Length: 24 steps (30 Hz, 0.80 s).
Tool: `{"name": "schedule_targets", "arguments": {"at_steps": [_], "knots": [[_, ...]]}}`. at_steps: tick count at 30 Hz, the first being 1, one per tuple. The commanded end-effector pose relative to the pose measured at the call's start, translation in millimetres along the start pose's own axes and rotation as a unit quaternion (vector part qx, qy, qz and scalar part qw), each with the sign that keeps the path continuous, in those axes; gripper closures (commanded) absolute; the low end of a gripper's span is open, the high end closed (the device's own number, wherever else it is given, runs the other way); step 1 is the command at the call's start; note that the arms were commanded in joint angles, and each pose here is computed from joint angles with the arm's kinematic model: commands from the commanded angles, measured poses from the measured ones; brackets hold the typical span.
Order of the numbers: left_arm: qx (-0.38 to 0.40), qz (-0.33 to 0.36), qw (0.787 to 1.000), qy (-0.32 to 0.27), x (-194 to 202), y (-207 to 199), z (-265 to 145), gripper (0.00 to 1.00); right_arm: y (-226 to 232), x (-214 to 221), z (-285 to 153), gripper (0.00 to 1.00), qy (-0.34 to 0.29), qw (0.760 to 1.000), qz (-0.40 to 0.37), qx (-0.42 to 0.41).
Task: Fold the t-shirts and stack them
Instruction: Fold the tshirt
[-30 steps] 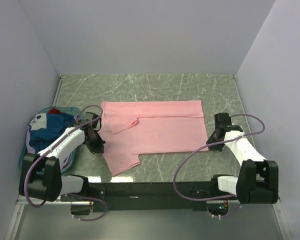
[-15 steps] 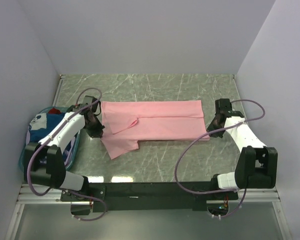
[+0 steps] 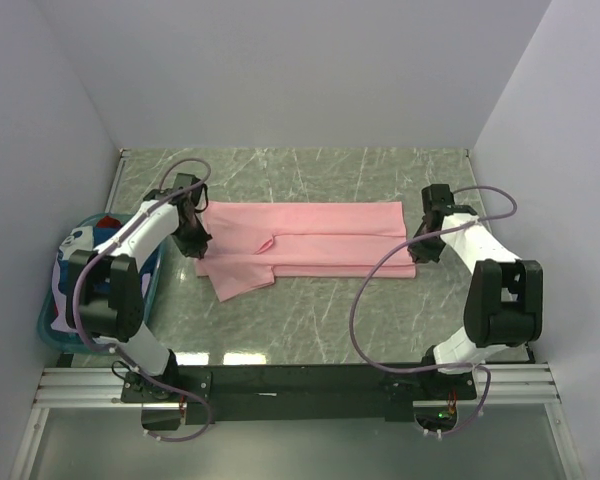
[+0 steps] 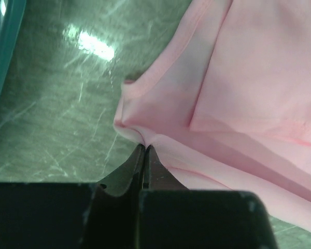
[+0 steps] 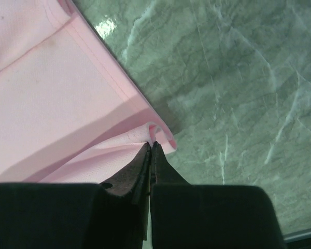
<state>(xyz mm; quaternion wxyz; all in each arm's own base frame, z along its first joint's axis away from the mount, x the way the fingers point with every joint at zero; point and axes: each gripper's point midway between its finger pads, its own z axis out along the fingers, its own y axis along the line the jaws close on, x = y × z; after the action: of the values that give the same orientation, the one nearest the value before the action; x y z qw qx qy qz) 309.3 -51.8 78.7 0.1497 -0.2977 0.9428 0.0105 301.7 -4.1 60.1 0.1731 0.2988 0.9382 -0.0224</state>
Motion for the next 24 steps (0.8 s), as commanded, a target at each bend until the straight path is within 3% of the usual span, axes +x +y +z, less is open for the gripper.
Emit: {"name": "schedule_targets", "arguments": {"at_steps": [1,13,24], "knots": [[-0.010,0.011,0.999,-0.046,-29.4,-2.1,-6.4,0.99,4.8,-28.8,-3.3,1.00,-0.044,0.999,-0.001,0.008],[-0.012,0.020,0.997,-0.073,-55.3,-16.3,-4.7,0.99,15.7,-39.8,6.8,1.00,-0.043,0.999,0.001,0.005],[-0.030,0.007,0.997,-0.065,-54.2,-17.6,30.1,0.99,26.4,-48.5,20.7,1.00,-0.043,0.999,0.004,-0.001]]}}
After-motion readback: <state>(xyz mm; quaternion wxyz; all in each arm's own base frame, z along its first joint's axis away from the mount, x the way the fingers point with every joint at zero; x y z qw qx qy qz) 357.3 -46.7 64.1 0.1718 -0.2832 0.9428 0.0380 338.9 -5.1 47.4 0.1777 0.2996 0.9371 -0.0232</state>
